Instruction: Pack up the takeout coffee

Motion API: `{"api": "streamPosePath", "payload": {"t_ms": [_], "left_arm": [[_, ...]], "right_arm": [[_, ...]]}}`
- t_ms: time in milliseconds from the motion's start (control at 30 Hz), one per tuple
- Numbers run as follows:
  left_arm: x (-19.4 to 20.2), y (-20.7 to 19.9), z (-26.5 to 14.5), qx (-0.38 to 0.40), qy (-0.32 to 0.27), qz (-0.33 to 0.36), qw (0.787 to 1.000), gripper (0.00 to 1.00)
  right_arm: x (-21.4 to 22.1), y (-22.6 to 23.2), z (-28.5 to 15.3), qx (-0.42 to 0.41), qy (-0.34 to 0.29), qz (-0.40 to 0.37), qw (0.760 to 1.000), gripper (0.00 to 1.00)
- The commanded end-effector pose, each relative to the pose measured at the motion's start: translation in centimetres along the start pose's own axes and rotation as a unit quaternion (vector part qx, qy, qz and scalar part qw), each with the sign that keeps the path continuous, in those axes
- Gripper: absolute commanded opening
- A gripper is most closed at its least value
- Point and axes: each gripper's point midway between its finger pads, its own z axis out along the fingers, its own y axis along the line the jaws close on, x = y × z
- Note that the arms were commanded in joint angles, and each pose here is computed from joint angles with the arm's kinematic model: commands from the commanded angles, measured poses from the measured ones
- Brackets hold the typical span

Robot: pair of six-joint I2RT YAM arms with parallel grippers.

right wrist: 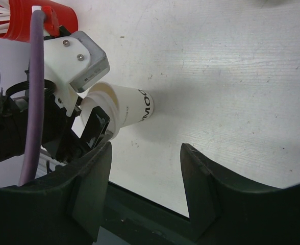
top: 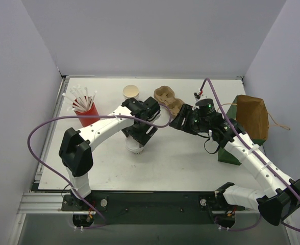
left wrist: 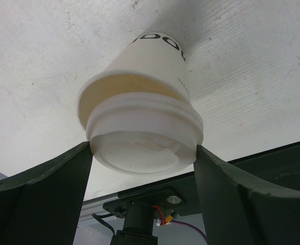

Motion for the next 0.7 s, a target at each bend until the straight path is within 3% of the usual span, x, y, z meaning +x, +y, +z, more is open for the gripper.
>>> {"api": "streamPosePath", "payload": {"t_ms": [0,667], "left_arm": [[-1.6,0.2,-1.7,0.0,-0.03,-0.012,0.999,0.81],[-2.5,0.7,-1.5,-0.003,-0.021,0.001,1.0,0.81]], "right_arm": [[-0.1,0.2,-0.2,-0.005,-0.003,-0.001,1.0,0.51],[0.0,0.4,-0.3,-0.005,-0.004,-0.005,1.0,0.51]]}}
